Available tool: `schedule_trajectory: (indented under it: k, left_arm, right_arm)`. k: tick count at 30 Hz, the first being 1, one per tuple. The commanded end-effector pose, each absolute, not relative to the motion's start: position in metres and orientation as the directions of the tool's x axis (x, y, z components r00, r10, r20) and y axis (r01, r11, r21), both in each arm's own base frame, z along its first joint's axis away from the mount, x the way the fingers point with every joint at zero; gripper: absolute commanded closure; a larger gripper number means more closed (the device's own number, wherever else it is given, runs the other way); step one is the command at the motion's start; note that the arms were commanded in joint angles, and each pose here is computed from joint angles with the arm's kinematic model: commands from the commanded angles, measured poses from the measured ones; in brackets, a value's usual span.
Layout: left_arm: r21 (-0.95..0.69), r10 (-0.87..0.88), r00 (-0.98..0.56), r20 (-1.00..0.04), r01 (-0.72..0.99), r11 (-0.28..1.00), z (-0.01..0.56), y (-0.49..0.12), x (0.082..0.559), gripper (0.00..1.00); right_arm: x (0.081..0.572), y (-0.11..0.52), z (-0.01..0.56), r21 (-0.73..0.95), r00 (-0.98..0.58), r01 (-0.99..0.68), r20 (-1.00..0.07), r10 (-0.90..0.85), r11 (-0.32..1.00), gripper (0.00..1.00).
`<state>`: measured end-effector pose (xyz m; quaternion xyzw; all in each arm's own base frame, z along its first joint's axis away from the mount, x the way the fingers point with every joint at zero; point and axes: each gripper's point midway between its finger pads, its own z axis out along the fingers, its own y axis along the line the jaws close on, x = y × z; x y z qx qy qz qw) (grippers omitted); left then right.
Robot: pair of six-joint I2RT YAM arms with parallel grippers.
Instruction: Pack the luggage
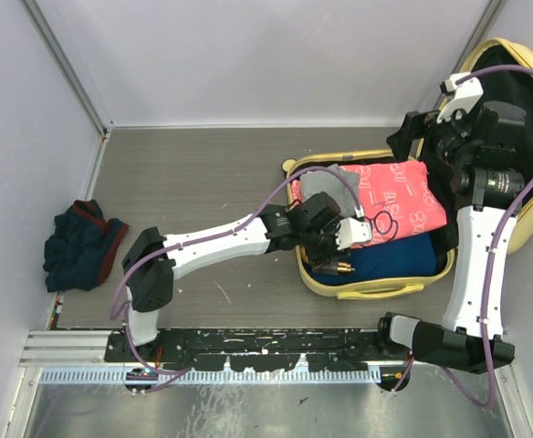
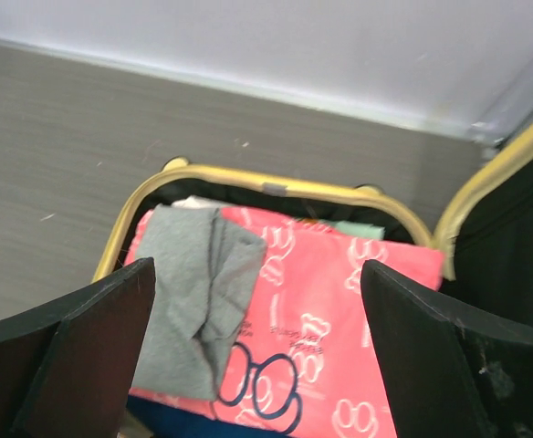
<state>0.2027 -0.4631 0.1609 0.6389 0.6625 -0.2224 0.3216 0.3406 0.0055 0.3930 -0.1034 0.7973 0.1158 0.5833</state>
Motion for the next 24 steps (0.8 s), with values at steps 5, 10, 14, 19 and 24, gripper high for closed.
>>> schedule_trajectory:
  k: [5,10,14,19,24]
  left_arm:
    - [0.08,0.51,0.047,-0.859,0.996,0.044,0.239,-0.479,0.189,0.33]
    - [0.031,0.422,0.002,-0.907,0.998,0.062,0.283,-0.445,0.191,0.17]
    - [0.016,0.42,-0.022,-0.907,0.996,0.088,0.295,-0.417,0.19,0.13]
    - [0.007,0.415,-0.051,-0.909,0.991,0.137,0.296,-0.391,0.195,0.09]
    - [-0.025,0.376,-0.091,-0.922,0.984,0.178,0.301,-0.386,0.212,0.09]
  right_arm:
    - [0.354,-0.042,0.478,-0.203,-0.098,-0.08,-0.973,-0.21,0.976,0.02]
    - [0.365,-0.076,0.498,-0.365,-0.121,0.038,-0.926,-0.359,0.93,0.0]
    - [0.373,-0.102,0.507,-0.478,-0.2,0.106,-0.869,-0.453,0.872,0.0]
    - [0.384,-0.137,0.518,-0.614,-0.29,0.204,-0.781,-0.552,0.762,0.0]
    - [0.386,-0.174,0.537,-0.723,-0.38,0.339,-0.69,-0.616,0.602,0.02]
